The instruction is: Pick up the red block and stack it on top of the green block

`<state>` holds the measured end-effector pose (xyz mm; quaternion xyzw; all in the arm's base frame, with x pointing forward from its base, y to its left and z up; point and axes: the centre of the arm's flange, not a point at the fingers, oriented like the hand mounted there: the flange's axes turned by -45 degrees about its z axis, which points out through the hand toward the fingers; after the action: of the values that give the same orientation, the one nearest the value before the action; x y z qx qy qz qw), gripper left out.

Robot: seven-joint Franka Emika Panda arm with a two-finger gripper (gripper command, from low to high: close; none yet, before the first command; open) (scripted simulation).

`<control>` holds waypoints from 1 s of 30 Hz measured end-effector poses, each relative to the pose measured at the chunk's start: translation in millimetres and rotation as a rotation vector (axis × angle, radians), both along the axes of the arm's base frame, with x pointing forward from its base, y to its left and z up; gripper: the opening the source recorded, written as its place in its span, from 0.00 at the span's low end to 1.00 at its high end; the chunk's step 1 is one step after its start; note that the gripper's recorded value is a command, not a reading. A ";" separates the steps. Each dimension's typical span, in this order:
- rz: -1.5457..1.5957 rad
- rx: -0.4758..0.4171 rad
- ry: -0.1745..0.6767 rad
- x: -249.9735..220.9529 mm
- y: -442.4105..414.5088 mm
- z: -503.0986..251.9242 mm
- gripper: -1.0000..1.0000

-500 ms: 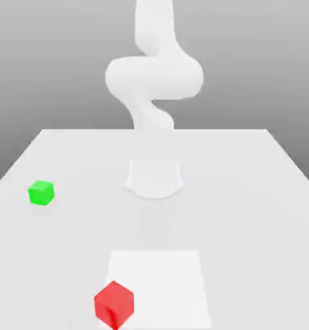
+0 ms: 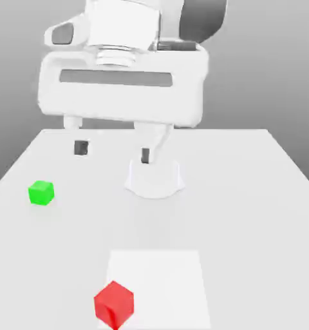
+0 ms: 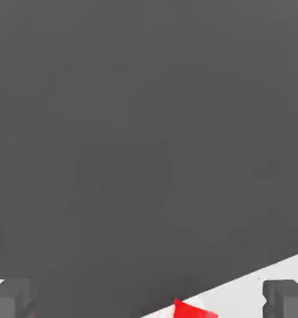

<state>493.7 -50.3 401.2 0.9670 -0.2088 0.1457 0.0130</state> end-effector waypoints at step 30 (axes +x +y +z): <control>-0.306 0.090 0.270 -54.8 -89.7 -183.2 0.00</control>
<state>438.9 -140.0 218.0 0.9343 -0.3561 0.0019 0.0198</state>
